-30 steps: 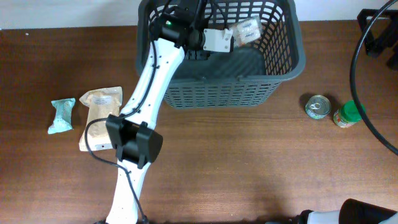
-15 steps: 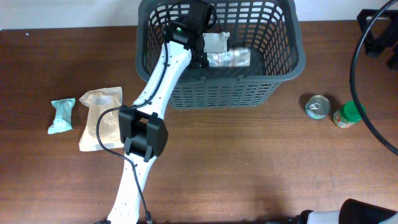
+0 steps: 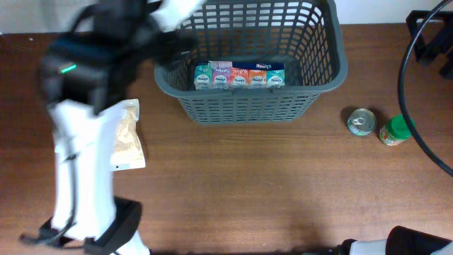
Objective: Pack container
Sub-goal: 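Move the left gripper to the tan paper bag and grasp it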
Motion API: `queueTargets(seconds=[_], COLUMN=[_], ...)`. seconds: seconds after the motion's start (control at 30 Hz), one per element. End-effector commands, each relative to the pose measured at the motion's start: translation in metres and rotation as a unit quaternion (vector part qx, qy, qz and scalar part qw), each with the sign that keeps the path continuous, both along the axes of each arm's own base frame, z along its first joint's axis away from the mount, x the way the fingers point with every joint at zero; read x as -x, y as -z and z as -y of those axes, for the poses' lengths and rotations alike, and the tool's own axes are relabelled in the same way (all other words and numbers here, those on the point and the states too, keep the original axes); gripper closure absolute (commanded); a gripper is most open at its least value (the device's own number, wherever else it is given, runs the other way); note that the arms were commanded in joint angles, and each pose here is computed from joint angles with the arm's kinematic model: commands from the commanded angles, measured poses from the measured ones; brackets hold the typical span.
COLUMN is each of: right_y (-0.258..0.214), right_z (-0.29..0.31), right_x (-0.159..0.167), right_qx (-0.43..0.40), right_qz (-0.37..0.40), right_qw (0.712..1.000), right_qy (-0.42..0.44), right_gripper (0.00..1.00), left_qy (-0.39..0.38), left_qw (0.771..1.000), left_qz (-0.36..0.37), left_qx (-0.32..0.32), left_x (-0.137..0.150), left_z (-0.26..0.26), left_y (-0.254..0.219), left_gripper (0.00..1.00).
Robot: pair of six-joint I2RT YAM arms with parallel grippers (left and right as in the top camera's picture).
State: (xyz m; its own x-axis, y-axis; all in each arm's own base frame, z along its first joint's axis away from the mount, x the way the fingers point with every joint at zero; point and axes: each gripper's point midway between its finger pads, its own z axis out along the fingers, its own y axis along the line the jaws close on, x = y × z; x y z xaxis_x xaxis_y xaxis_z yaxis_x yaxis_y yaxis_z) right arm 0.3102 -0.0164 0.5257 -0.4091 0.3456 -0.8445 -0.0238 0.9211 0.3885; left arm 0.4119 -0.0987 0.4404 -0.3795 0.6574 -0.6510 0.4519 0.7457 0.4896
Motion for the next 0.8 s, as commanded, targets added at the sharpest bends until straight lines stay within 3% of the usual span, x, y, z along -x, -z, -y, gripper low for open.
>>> queueTargets(seconds=[0.0,0.07,0.13,0.3,0.5,0.77], right_y=[0.000,0.000,0.000,0.000,0.000,0.000], right_z=[-0.002,-0.002,-0.002,-0.002,-0.002,-0.002], right_x=[-0.001,-0.001,-0.001,-0.001,-0.001,-0.001], right_qx=[-0.003,-0.003,-0.003,-0.003,-0.003,-0.003], right_qz=[-0.001,-0.001,-0.001,-0.001,-0.001,-0.001], right_qw=[1.000,1.000,1.000,1.000,1.000,1.000], right_qy=[-0.005,-0.005,-0.005,-0.005,-0.005,-0.005], right_gripper=[0.01,0.01,0.01,0.01,0.01,0.01], left_qy=[-0.181,-0.294,-0.338,-0.365,-0.358,-0.387], left_qw=[0.974,0.932,0.902,0.839,0.808,0.774], left_qz=[-0.106,-0.164,-0.221,-0.363,-0.443,-0.486], left_qx=[0.088,0.133,0.154,0.178,0.148,0.122], left_x=[-0.014,-0.006,-0.001,0.006,0.019,0.050], left_z=[-0.068,-0.118,-0.144,-0.171,-0.193,-0.195], left_y=[0.058,0.091,0.123,0.219,0.327,0.412], left_gripper=[0.01,0.01,0.01,0.01,0.00,0.01])
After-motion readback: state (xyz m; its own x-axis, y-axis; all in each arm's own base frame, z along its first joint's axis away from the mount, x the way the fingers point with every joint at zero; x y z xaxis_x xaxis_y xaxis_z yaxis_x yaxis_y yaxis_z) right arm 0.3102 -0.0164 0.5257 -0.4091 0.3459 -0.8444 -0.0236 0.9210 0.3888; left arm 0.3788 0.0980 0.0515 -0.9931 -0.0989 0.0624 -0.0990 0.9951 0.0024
